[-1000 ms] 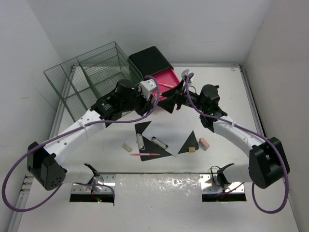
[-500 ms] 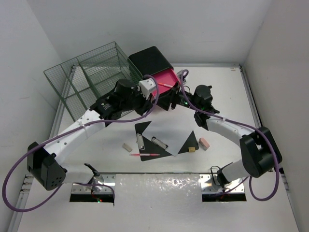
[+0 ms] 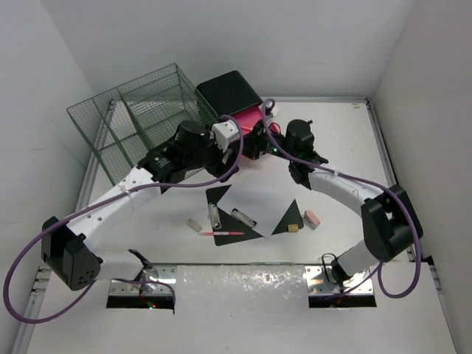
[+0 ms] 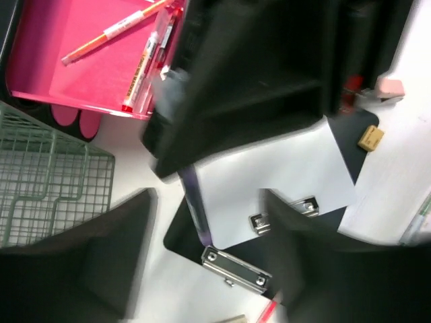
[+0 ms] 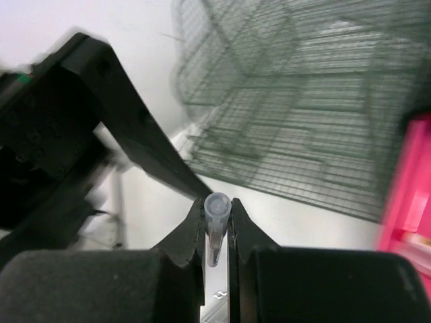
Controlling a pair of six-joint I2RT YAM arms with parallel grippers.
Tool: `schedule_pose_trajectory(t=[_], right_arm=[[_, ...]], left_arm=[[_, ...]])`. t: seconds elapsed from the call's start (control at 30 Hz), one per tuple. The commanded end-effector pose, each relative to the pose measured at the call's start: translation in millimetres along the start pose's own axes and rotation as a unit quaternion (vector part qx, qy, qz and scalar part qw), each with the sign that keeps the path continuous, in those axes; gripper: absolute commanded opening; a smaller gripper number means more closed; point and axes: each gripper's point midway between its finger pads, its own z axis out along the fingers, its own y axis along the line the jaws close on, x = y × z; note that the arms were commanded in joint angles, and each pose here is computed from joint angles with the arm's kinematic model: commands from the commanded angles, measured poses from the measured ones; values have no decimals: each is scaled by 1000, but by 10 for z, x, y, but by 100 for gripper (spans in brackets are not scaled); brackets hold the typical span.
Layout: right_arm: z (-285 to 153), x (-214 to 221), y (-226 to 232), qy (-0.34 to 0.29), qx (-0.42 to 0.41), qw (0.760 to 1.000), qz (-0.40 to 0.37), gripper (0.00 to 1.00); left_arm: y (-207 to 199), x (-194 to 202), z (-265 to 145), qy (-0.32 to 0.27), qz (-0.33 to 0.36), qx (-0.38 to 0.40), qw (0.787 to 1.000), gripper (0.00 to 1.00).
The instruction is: Organize the desk
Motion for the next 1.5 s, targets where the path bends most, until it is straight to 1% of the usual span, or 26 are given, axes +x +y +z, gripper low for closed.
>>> schedule_pose_trajectory(t=[0.0, 0.03, 0.07, 0.1, 0.13, 0.17, 0.2, 0.23, 0.3, 0.37, 0.4, 0.47, 0.5, 0.57, 0.6, 0.7, 0.9, 0.97, 1.0, 1.03, 1.13, 1.17, 1.27, 1.3, 1.4, 1.47], right_arm=[[17, -397, -230, 0, 84, 991, -104, 0], [-32, -341, -378, 30, 119, 984, -131, 0], [-72, -420, -535, 32, 165, 974, -150, 0], [-63, -590, -558, 26, 180, 968, -171, 0], [-91, -550, -662, 49, 199, 960, -189, 0], [-129, -617, -769, 51, 230, 951, -202, 0], [-116, -757, -783, 45, 240, 945, -218, 0], [-154, -759, -937, 59, 272, 931, -237, 0], [-142, -906, -1024, 56, 295, 918, -257, 0], [-136, -876, -1226, 84, 319, 899, -289, 0], [-137, -1011, -1292, 81, 340, 887, -302, 0], [-91, -1018, -1498, 111, 362, 865, -329, 0], [-151, -968, -1633, 141, 382, 846, -343, 0], [-75, -939, -1815, 169, 395, 829, -358, 0], [-113, -852, -1888, 201, 401, 816, -365, 0], [-24, -737, -1999, 244, 403, 796, -380, 0], [96, -440, -2128, 315, 404, 746, -425, 1], [111, -423, -2149, 325, 401, 744, -424, 6], [100, -349, -2165, 338, 397, 742, -421, 11], [105, -334, -2158, 341, 394, 743, -420, 25], [111, -332, -2098, 339, 386, 749, -420, 46], [128, -349, -2073, 331, 382, 756, -415, 56], [170, -550, -1892, 299, 376, 775, -411, 65], [187, -542, -1876, 298, 373, 778, -408, 66], [169, -811, -1596, 259, 366, 796, -406, 70], [178, -902, -1402, 227, 356, 818, -391, 71]], left_arm=[[116, -273, -124, -33, 22, -35, 999, 80], [237, -292, -174, -29, 21, -70, 997, 89], [290, -326, -240, -33, 23, -88, 995, 99], [345, -339, -289, -33, 22, -105, 994, 100], [432, -356, -362, -33, 24, -134, 990, 100], [463, -398, -456, -40, 26, -146, 988, 99], [486, -407, -503, -42, 26, -157, 986, 100], [545, -425, -618, -44, 28, -178, 983, 100], [590, -421, -711, -42, 32, -196, 979, 100], [682, -409, -876, -44, 35, -233, 971, 100], [754, -389, -953, -44, 38, -259, 964, 100], [797, -342, -1063, -49, 43, -280, 958, 100], [845, -299, -1140, -48, 47, -299, 952, 100], [881, -262, -1203, -49, 51, -315, 946, 100], [910, -199, -1220, -43, 55, -326, 943, 100], [924, -183, -1293, -53, 60, -336, 938, 100], [898, -156, -1261, -56, 65, -328, 941, 100], [905, -150, -1260, -55, 66, -329, 940, 100], [907, -149, -1262, -55, 66, -330, 940, 100], [905, -150, -1262, -54, 67, -330, 940, 100], [907, -157, -1257, -54, 67, -329, 940, 100], [903, -154, -1245, -54, 68, -327, 941, 100], [890, -135, -1195, -49, 71, -321, 943, 99], [889, -134, -1184, -49, 71, -320, 944, 99], [896, -161, -1197, -51, 71, -321, 943, 100], [899, -177, -1214, -53, 71, -323, 942, 99]])
